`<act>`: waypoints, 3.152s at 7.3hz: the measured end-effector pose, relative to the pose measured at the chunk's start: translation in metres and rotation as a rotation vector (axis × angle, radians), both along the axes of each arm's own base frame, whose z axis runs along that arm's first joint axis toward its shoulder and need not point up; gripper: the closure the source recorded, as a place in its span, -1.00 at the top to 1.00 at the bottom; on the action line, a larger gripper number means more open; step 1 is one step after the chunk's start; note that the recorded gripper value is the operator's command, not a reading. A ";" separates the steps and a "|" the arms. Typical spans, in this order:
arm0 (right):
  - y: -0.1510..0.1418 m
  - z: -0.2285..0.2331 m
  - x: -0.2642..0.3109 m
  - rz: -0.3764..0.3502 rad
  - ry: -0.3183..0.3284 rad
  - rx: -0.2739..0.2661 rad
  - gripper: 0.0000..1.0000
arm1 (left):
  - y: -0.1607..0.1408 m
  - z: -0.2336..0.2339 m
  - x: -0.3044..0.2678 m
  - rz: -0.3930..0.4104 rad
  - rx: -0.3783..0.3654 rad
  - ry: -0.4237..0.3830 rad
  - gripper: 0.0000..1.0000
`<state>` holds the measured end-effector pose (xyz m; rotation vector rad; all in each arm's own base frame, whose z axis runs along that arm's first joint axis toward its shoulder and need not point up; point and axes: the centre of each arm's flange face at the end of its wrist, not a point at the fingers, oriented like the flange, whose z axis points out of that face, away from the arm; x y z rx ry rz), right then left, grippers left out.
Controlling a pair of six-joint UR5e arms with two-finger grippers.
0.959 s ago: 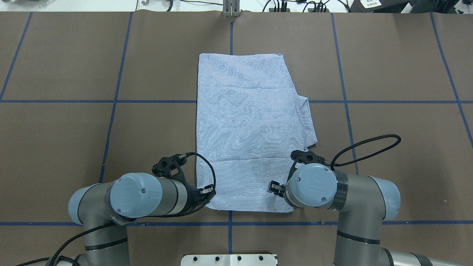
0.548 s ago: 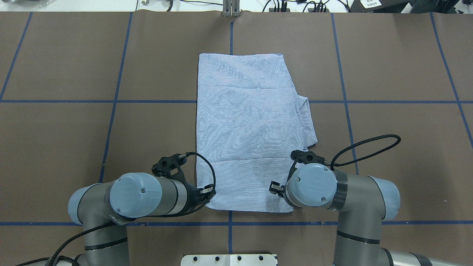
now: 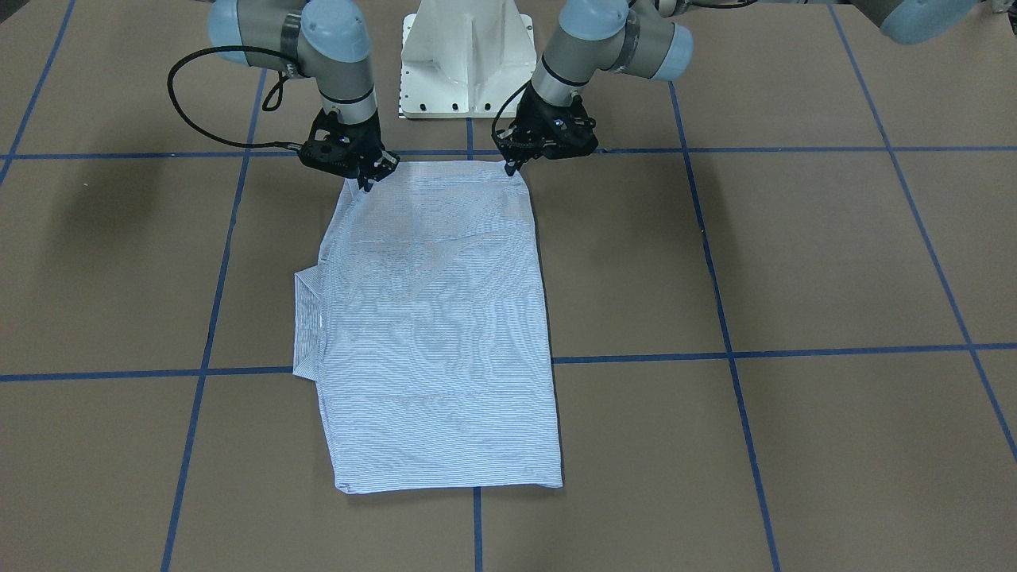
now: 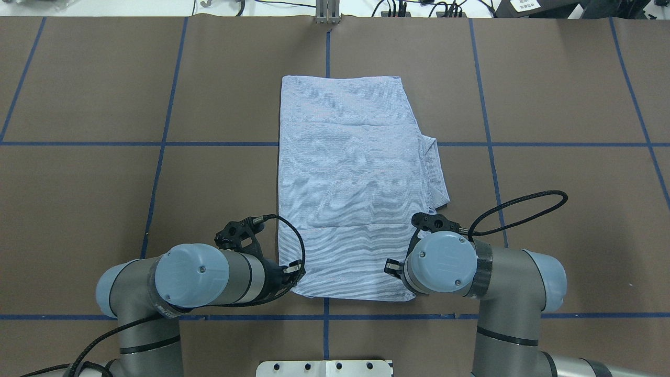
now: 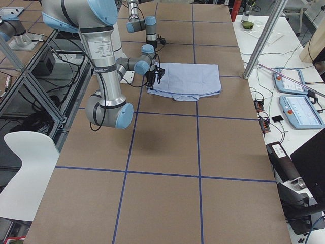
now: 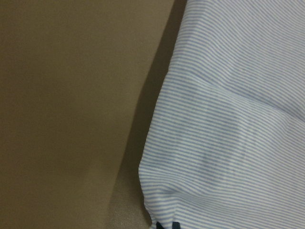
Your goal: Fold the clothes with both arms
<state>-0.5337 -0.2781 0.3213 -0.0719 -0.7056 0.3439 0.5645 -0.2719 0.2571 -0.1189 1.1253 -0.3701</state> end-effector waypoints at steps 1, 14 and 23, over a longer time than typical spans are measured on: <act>0.000 -0.001 0.000 0.000 -0.001 0.000 0.07 | -0.001 0.000 0.000 -0.002 0.000 -0.001 -1.00; 0.003 0.019 0.015 0.002 -0.110 0.029 0.88 | -0.006 0.001 -0.002 -0.009 -0.001 -0.003 -1.00; 0.006 0.018 0.012 -0.002 -0.090 0.014 0.19 | -0.006 0.003 -0.003 -0.010 -0.002 -0.005 -1.00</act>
